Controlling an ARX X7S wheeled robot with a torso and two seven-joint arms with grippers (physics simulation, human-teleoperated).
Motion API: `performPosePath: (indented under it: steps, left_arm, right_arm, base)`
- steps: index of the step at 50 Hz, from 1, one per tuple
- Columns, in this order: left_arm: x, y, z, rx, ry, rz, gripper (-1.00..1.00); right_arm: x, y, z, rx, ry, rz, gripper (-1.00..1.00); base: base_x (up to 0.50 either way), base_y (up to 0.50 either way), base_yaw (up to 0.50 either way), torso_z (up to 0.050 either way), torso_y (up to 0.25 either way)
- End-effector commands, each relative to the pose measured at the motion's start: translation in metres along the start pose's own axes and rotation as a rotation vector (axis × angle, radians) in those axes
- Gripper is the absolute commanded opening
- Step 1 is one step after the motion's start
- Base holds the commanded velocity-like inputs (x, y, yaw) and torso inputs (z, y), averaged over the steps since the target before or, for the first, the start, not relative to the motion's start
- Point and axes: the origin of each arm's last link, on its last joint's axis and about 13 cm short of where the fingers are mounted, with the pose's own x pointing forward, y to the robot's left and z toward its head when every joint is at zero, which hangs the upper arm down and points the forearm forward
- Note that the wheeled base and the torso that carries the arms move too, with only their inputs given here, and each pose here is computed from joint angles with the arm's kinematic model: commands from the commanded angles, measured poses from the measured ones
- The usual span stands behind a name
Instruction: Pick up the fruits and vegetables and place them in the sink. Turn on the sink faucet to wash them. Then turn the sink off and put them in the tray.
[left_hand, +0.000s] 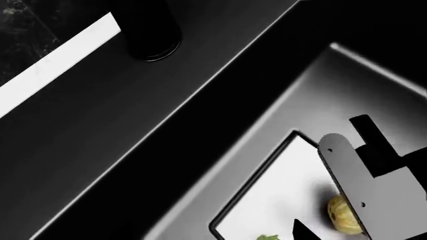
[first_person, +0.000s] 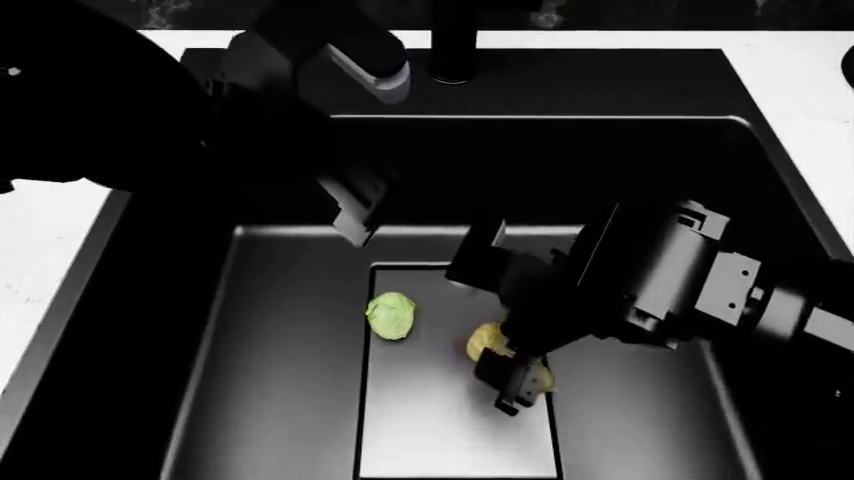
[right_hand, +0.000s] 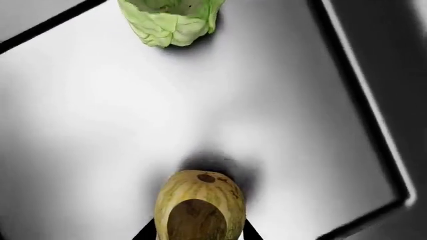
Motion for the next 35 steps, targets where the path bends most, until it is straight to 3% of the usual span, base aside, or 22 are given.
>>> performPosePath:
  steps: [1, 21, 35]
  left_arm:
    - [0.013, -0.002, -0.008, 0.006, 0.029, -0.014, 1.0]
    - [0.06, -0.016, -0.025, 0.133, 0.134, -0.043, 1.0]
    - [0.096, -0.033, -0.055, 0.236, 0.254, -0.08, 1.0]
  right_arm:
    - [-0.045, -0.002, -0.005, 0.052, -0.073, -0.022, -1.0]
    - [-0.153, 0.005, -0.012, 0.108, -0.209, -0.186, -1.0]
    - [-0.173, 0.003, -0.011, 0.123, -0.261, -0.233, -1.0]
  base:
    - [0.0, 0.0, 0.0, 0.0, 0.0]
    - [0.0, 0.0, 0.0, 0.0, 0.0]
    - [0.0, 0.0, 0.0, 0.0, 0.0]
